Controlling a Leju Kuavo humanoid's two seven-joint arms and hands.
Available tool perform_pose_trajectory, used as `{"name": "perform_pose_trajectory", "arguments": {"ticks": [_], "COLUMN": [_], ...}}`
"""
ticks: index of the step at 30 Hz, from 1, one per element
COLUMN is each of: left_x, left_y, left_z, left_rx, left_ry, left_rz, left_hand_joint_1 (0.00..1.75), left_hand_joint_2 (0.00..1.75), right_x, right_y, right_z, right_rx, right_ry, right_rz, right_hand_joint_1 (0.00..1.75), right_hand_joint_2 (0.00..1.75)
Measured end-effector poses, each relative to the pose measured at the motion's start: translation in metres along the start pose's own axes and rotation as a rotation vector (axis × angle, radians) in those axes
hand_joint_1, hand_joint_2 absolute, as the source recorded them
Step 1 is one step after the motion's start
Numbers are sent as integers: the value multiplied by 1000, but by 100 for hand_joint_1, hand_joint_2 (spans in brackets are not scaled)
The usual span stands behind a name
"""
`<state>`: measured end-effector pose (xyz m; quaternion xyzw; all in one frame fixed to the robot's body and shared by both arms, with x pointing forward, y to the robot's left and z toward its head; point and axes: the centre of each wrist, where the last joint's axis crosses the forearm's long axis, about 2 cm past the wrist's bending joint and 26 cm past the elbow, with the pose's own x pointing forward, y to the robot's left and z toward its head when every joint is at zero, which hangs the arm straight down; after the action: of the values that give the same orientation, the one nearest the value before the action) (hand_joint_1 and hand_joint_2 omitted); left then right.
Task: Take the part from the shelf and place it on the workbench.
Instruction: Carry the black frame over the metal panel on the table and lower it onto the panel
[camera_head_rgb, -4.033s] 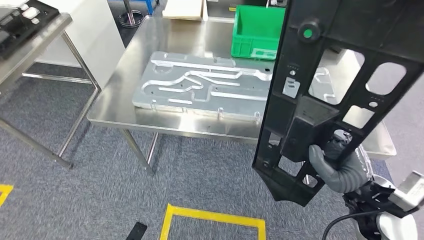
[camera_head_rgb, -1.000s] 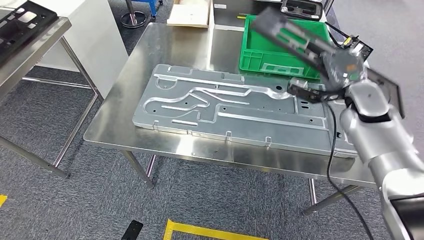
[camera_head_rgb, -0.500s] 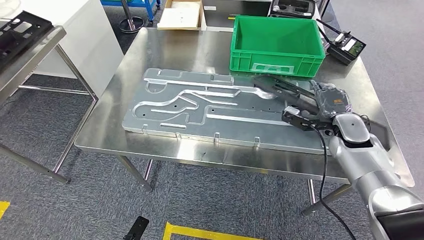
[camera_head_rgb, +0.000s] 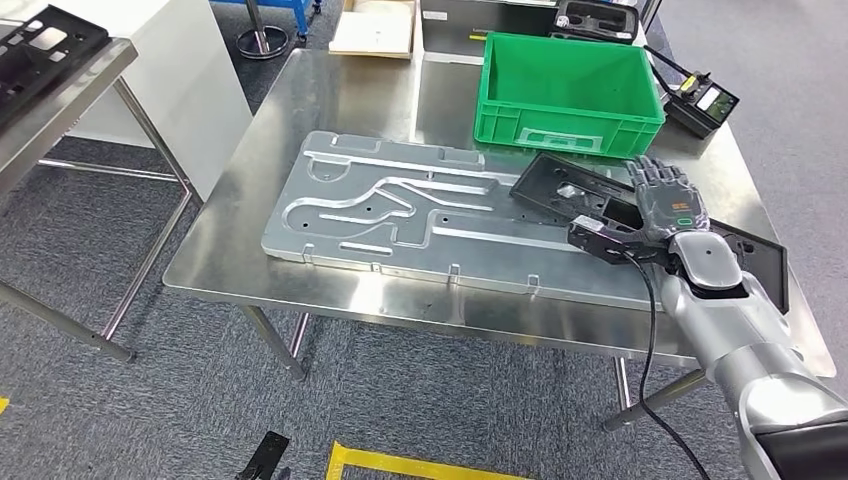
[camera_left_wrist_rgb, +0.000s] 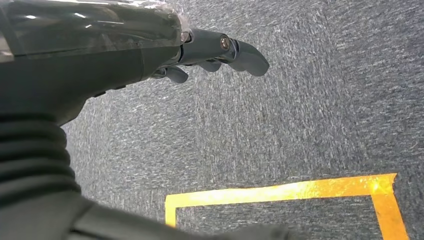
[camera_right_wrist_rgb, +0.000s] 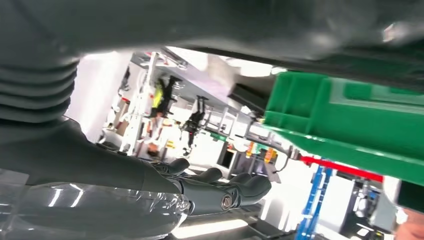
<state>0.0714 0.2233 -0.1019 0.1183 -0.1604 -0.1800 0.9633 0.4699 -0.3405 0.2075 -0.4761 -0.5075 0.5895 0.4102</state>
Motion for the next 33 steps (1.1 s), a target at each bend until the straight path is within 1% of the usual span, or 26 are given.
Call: {"name": "perform_pose_trajectory", "arguments": {"ticks": [5, 8, 11, 16, 19, 21, 24, 27, 30, 33], "left_x": [0, -3, -7, -16, -17, -19, -19, -19, -19, -18], "left_y": [1, 1, 2, 0, 1, 1, 0, 0, -2, -4], "left_z": [0, 0, 0, 1, 1, 1, 2, 2, 2, 3], "left_rx": [-1, -2, 1, 3, 5, 4, 3, 4, 5, 4], "left_ry": [-10, -3, 7, 32, 33, 37, 46, 54, 62, 65], "left_rz": [9, 14, 27, 51, 54, 55, 63, 80, 93, 104], "left_hand_joint_1": [0, 0, 0, 0, 0, 0, 0, 0, 0, 0], "left_hand_joint_2": [0, 0, 0, 0, 0, 0, 0, 0, 0, 0], "right_x": [-24, -34, -50, -86, -112, -126, -144, -161, -167, -162], "right_y": [-35, -51, -75, -107, -126, -135, -135, -127, -100, -68], "right_z": [-8, -10, -12, -2, 11, 21, 38, 59, 84, 115], "right_rx": [-48, -88, -148, -211, -261, -288, -307, -334, -368, -413], "right_ry": [48, 65, 81, 117, 151, 172, 202, 239, 261, 267], "right_rz": [5, 35, 73, 118, 150, 169, 191, 183, 153, 142], "right_hand_joint_1": [0, 0, 0, 0, 0, 0, 0, 0, 0, 0], "right_hand_joint_2": [0, 0, 0, 0, 0, 0, 0, 0, 0, 0]}}
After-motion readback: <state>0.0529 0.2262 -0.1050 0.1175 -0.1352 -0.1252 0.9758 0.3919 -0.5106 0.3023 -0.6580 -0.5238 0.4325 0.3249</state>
